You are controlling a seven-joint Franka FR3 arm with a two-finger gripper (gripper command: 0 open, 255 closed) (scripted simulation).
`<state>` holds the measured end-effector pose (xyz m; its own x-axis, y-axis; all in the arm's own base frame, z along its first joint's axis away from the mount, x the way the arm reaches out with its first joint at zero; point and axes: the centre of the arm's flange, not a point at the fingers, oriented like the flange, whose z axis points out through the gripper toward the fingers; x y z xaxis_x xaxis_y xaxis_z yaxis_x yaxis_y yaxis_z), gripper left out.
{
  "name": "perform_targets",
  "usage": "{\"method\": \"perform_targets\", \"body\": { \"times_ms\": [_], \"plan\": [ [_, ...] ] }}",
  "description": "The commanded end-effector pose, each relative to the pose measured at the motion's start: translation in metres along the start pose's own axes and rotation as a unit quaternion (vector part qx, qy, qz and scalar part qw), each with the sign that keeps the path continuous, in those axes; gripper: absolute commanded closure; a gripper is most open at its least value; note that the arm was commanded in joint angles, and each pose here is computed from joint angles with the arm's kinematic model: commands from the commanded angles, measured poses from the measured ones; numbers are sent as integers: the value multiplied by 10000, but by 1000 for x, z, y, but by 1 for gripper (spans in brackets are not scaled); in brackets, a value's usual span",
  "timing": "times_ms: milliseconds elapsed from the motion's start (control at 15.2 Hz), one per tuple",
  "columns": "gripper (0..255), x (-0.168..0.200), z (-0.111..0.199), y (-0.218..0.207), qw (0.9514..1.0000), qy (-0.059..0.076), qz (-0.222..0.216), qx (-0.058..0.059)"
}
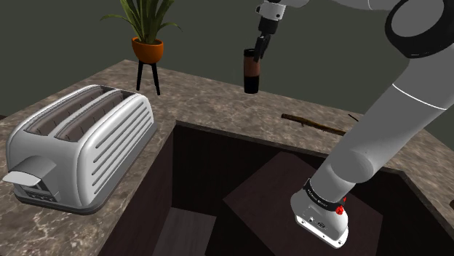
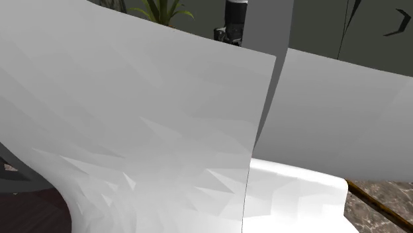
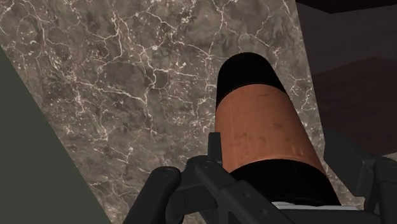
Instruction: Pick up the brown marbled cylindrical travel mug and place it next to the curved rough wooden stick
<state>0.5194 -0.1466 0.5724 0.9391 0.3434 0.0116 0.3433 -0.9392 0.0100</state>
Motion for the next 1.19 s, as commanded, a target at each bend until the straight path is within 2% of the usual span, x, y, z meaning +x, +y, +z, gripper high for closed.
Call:
{"method": "perform_targets", "body": {
  "times_ms": [0, 1056, 1122],
  "plan": [
    [255, 0, -12, 0, 10000, 4, 1, -2],
    [255, 0, -92, 0, 10000, 4, 0, -2],
    [255, -13, -92, 1, 10000, 4, 1, -2]
  ]
}}
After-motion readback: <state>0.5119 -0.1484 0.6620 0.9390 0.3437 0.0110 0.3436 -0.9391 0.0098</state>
